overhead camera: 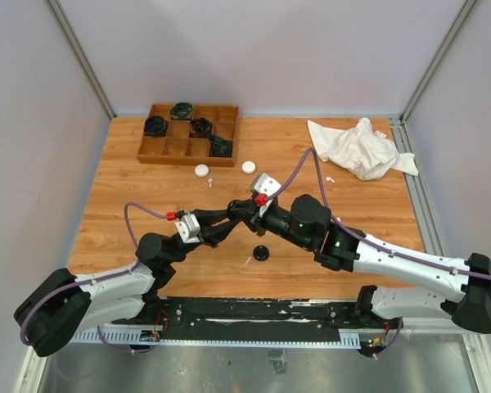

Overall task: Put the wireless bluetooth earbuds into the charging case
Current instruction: Place the earbud in the charging case.

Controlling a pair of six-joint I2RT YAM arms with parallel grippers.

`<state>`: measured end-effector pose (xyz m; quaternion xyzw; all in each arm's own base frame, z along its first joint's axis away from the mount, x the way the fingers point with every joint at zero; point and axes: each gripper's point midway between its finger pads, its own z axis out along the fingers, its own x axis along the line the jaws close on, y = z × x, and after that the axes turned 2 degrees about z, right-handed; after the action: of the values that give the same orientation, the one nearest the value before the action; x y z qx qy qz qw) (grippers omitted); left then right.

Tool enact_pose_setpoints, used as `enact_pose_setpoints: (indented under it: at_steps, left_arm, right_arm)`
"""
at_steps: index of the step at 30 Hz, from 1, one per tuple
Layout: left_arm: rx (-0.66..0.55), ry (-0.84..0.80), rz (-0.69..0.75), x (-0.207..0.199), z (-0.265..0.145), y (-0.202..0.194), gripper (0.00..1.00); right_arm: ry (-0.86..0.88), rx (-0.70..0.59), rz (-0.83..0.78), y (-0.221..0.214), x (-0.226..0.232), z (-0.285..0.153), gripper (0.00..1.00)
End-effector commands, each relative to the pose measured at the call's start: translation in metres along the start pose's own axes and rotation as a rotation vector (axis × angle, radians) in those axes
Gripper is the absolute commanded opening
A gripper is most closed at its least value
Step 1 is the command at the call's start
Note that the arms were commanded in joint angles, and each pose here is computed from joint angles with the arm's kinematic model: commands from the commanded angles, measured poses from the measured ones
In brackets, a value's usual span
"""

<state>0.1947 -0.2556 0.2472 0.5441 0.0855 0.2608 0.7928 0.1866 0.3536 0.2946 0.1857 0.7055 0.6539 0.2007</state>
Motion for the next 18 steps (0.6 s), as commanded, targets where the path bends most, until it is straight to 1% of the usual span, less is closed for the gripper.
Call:
enact_pose_setpoints:
  at_steps: [1, 9, 18]
  left_arm:
    - [-0.057, 0.02, 0.01, 0.0046, 0.0016, 0.0144, 0.0]
    - [-0.051, 0.047, 0.002, 0.0093, 0.0021, 0.013, 0.0]
    - [-0.054, 0.029, -0.004, 0.0062, 0.0027, 0.0135, 0.0]
  right_arm:
    - [-0.003, 0.016, -0.022, -0.0021, 0.0026, -0.0004, 0.14]
    - [0.015, 0.049, -0.023, -0.0054, 0.006, -0.0004, 0.14]
    - [0.031, 0.065, -0.014, -0.0114, 0.0105, 0.0057, 0.14]
